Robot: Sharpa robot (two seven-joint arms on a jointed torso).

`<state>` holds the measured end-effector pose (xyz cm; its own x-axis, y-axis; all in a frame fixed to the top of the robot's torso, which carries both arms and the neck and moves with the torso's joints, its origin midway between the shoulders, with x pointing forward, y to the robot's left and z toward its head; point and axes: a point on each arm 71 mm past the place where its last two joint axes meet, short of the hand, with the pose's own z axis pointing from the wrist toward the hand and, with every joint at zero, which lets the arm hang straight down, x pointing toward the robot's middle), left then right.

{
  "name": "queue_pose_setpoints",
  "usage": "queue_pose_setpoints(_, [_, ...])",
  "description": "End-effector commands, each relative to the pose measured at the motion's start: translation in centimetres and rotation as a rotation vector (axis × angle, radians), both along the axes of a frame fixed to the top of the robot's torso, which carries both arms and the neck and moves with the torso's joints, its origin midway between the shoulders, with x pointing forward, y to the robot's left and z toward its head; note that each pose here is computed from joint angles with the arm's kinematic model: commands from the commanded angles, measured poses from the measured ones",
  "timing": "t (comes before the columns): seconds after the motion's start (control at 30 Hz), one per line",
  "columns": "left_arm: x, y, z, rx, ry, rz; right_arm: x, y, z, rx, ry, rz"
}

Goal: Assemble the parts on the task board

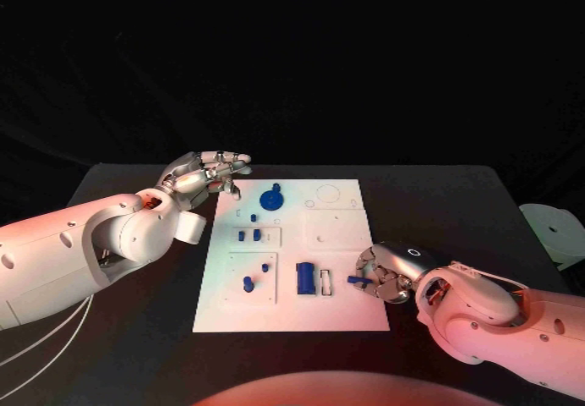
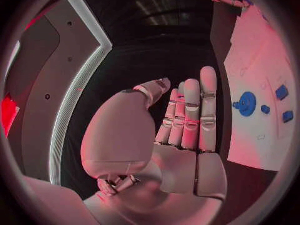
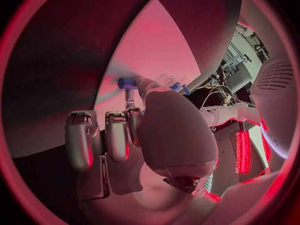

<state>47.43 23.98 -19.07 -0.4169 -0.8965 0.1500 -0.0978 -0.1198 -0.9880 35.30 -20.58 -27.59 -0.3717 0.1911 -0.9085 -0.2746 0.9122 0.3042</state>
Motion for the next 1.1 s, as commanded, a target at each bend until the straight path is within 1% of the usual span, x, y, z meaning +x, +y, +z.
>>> queue_pose_setpoints(0.03, [-0.07, -0.2, 0.09, -0.008, -0.004, -0.018, -0.3, -0.4, -0.7, 0.038, 0.093, -0.069])
queue_pose_setpoints(0.17, [-0.06, -0.2, 0.08, -0.007, -0.003, -0.018, -0.1, -0.4, -0.4, 0.137, 0.164, -0.13])
queue_pose_setpoints(0.3, [-0.05, -0.3, 0.07, -0.007, -0.003, -0.018, -0.1, -0.1, -0.3, 0.223, 0.205, -0.171])
queue_pose_setpoints(0.53, [-0.06, -0.3, 0.06, -0.007, -0.001, -0.02, -0.1, 1.0, -0.1, 0.315, 0.247, -0.194])
queue_pose_setpoints(0.73, [-0.07, -0.4, 0.07, -0.008, -0.002, -0.021, 0.1, 2.0, -0.2, 0.354, 0.265, -0.196])
queue_pose_setpoints(1.1, [-0.1, -0.3, 0.09, -0.007, -0.002, -0.019, 0.3, 2.7, -0.5, 0.375, 0.271, -0.2])
